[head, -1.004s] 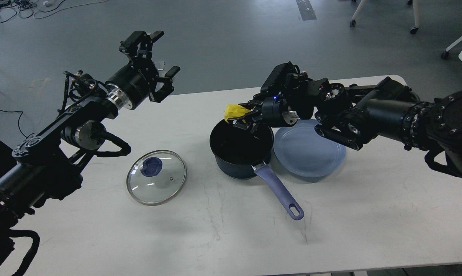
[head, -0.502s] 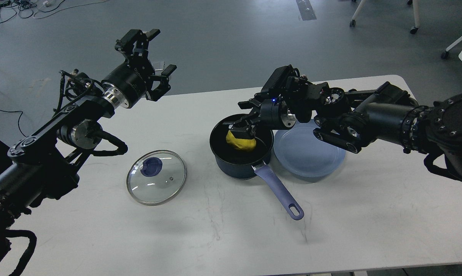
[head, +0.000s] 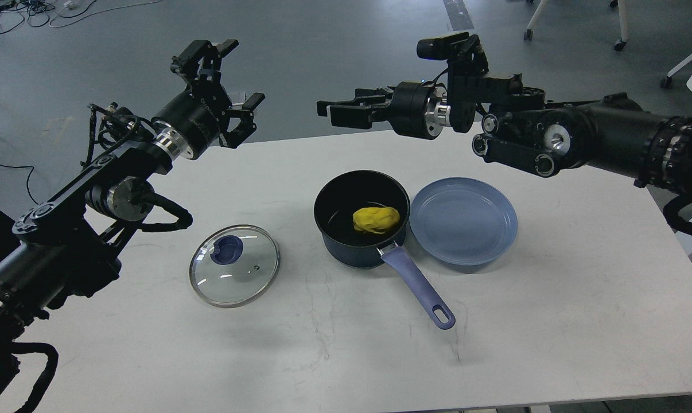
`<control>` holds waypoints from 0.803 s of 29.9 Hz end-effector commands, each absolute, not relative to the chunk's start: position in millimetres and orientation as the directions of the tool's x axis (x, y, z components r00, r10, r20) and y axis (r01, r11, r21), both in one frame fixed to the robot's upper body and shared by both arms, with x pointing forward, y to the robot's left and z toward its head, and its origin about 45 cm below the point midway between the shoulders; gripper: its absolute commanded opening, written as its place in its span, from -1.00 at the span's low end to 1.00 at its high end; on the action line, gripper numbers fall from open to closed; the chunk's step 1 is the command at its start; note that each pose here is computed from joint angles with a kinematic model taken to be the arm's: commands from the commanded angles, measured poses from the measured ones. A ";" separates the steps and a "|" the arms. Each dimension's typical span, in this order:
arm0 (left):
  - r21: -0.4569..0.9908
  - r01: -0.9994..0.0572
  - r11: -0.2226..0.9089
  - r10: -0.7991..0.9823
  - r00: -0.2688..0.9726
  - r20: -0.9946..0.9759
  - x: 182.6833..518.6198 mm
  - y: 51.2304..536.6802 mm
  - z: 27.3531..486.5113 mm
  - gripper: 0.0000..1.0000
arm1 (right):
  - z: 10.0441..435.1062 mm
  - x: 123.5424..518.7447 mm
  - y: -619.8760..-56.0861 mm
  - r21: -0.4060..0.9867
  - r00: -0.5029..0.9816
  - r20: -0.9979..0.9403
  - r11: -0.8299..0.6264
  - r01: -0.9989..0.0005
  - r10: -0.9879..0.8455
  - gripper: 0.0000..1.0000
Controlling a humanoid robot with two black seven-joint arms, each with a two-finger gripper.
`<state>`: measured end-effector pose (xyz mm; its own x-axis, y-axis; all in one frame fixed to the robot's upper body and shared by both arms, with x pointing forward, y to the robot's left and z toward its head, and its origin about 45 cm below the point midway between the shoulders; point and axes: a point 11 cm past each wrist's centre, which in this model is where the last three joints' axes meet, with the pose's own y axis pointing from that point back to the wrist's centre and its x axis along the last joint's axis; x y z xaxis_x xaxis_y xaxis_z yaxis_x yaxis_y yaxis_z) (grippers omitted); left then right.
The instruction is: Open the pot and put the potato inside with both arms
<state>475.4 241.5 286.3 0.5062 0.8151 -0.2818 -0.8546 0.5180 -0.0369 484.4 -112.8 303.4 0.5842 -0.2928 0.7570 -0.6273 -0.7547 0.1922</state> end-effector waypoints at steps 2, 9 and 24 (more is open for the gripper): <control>-0.035 -0.863 0.503 0.803 0.482 -0.351 469.4 241.9 269.5 0.96 | 333.8 496.8 -148.1 0.010 0.652 0.399 -0.707 -0.707 -0.645 1.00; -0.033 -0.866 0.499 0.780 0.465 -0.420 460.8 248.5 253.4 0.96 | 330.4 507.7 -180.7 -0.084 0.551 -0.143 -0.545 -0.834 -0.822 1.00; -0.042 -0.885 0.464 0.768 0.425 -0.479 460.4 261.5 253.1 0.96 | 292.1 503.5 -170.4 0.014 0.435 -0.365 -0.472 -0.882 -0.823 1.00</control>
<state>461.6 259.6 255.4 0.4314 0.7704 -0.4694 -0.8829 0.4676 -0.0439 504.4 -174.7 294.4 0.4348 -0.8278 -0.3544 -0.8842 -0.4670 0.0059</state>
